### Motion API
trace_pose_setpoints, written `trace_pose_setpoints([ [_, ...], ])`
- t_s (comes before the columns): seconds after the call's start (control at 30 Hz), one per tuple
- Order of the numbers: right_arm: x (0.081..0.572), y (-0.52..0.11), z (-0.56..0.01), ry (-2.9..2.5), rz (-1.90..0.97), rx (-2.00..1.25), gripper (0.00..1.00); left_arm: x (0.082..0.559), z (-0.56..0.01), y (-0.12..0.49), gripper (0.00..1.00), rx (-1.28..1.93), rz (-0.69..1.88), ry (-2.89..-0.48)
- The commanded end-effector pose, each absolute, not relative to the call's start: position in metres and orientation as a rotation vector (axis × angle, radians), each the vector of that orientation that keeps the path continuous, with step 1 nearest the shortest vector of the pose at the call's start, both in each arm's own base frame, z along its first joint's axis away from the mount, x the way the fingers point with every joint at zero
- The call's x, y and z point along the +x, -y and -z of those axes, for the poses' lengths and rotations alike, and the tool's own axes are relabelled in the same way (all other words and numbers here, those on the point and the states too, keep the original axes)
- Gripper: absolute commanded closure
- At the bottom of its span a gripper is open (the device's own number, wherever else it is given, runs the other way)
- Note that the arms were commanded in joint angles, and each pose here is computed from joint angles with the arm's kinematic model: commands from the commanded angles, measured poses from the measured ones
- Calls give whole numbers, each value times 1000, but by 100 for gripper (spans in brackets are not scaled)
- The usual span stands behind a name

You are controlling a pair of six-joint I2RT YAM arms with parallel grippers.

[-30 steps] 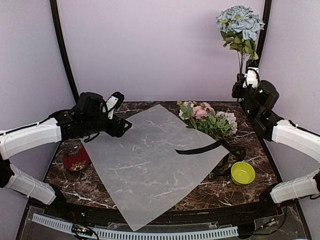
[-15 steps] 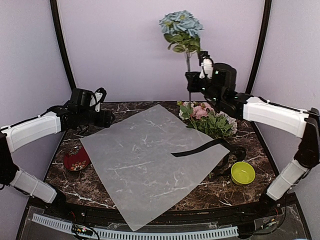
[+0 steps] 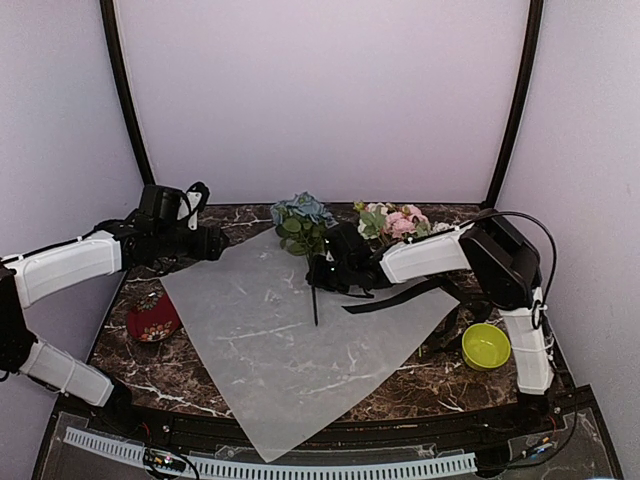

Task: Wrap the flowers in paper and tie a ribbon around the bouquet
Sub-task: Place the fake flower on the flattened wrapping paper, then adjust the ribbon at the center of the board.

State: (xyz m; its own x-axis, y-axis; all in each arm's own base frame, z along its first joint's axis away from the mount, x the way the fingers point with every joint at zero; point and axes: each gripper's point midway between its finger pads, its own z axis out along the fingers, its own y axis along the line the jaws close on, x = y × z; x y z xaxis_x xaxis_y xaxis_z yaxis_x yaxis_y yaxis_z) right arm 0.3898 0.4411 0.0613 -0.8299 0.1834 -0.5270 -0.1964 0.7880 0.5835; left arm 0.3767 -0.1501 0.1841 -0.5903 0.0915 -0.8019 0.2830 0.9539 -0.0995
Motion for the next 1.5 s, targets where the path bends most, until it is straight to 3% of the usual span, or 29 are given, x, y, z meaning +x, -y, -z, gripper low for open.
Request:
trace_pose_setpoints([
  [0.0, 391, -465, -84, -2350, -973, 62, 98, 376, -204, 146, 23, 243, 278, -2130],
  [0.07, 386, -467, -79, -2384, -967, 20, 74, 375, -204, 146, 23, 246, 278, -2131],
  [0.13, 382, -468, -90, -2399, -935, -82, 57, 375, -207, 147, 23, 249, 282, -2127],
  [0.27, 380, -432, -129, -2367, -667, -284, 36, 371, -216, 149, 23, 259, 305, -2116],
  [0.33, 383, -391, -144, -2351, -454, -306, 21, 369, -222, 151, 23, 261, 324, -2110],
  [0.4, 385, -342, -155, -2348, -263, -302, 13, 367, -230, 155, 23, 260, 358, -2098],
  [0.57, 383, -208, -149, -2499, -96, -86, 19, 363, -236, 162, 25, 268, 420, -2076],
  [0.73, 365, -124, -136, -2512, -85, 141, 32, 360, -229, 165, 26, 309, 428, -2089],
  [0.9, 356, -103, -95, -2588, -192, 265, 38, 357, -221, 165, 26, 330, 423, -2097],
  [1.23, 363, -81, -31, -2663, -24, 337, 55, 356, -221, 166, 26, 344, 422, -2092],
  [1.47, 338, -26, -11, -2602, 11, 625, 56, 357, -223, 163, 26, 357, 394, -2081],
])
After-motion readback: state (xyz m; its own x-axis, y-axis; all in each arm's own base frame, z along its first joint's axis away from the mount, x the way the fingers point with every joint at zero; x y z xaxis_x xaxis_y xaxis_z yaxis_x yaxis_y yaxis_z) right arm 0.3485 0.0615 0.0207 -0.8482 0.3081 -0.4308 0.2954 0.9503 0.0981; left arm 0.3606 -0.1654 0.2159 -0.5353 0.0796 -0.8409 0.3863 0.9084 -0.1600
